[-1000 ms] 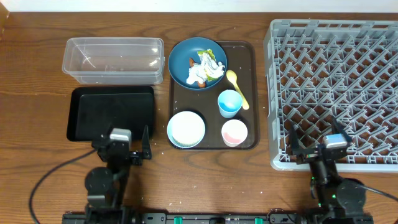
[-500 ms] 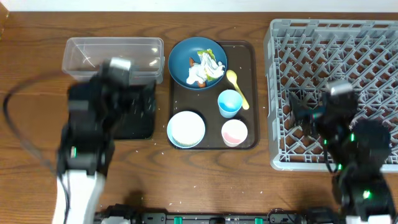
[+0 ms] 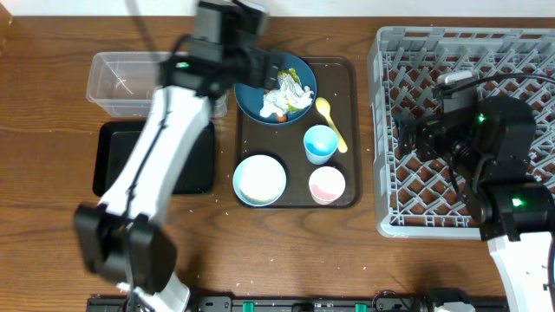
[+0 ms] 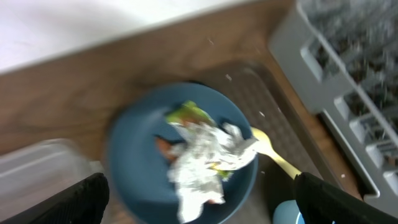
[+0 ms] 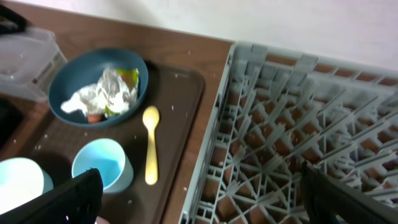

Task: Sort waste into correct bins and load items into the dishwasher rack
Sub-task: 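Grasp the crumpled white tissue on the blue plate with the left gripper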

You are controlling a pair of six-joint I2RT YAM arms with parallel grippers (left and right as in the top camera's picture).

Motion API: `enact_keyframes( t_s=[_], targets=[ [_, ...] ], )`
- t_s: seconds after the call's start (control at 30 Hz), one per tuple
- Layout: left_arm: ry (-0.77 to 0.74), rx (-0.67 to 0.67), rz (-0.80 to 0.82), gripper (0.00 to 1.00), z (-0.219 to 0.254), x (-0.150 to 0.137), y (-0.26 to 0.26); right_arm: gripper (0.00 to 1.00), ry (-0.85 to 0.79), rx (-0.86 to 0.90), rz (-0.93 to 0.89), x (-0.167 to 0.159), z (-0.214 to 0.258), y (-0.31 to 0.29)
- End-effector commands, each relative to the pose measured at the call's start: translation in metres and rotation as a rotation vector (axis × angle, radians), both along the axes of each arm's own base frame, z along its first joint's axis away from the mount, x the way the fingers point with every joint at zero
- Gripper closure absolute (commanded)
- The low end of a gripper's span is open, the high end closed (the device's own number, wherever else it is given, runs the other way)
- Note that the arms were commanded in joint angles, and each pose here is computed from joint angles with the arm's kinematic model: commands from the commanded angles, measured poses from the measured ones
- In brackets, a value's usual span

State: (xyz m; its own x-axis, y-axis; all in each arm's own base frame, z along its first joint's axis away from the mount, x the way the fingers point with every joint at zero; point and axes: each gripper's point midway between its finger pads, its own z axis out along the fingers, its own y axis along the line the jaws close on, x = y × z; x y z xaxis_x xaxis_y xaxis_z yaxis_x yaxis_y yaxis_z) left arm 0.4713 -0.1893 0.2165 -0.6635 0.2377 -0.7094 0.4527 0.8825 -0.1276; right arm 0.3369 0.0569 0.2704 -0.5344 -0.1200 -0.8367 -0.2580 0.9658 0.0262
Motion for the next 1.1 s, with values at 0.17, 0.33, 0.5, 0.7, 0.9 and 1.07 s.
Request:
enact_keyframes(
  t_s=[0.17, 0.33, 0.5, 0.7, 0.9, 1.07],
  targets=[
    [0.07, -0.033, 0.071, 0.03, -0.055, 0.021, -0.039, 0.01, 0.026, 0.009, 0.024, -0.002, -0.001, 0.003],
    [0.142, -0.08, 0.276, 0.02, -0.088, 0.036, -0.029, 0.01, 0.028, 0.009, 0.024, -0.003, -0.002, 0.003],
    [0.218, -0.058, 0.378, 0.03, -0.127, 0.036, -0.023, 0.01, 0.037, 0.008, 0.024, -0.004, -0.003, 0.002],
    [0.265, -0.034, 0.379, 0.04, -0.148, 0.028, -0.031, 0.01, 0.038, 0.008, 0.024, -0.004, -0.004, 0.002],
    [0.277, 0.038, 0.406, 0.05, -0.17, 0.024, -0.026, 0.01, 0.038, 0.008, 0.024, -0.004, -0.004, 0.002],
    [0.286, 0.046, 0.407, 0.2, -0.177, 0.023, -0.026, 0.01, 0.037, 0.008, 0.024, -0.004, -0.004, 0.002]
  ],
)
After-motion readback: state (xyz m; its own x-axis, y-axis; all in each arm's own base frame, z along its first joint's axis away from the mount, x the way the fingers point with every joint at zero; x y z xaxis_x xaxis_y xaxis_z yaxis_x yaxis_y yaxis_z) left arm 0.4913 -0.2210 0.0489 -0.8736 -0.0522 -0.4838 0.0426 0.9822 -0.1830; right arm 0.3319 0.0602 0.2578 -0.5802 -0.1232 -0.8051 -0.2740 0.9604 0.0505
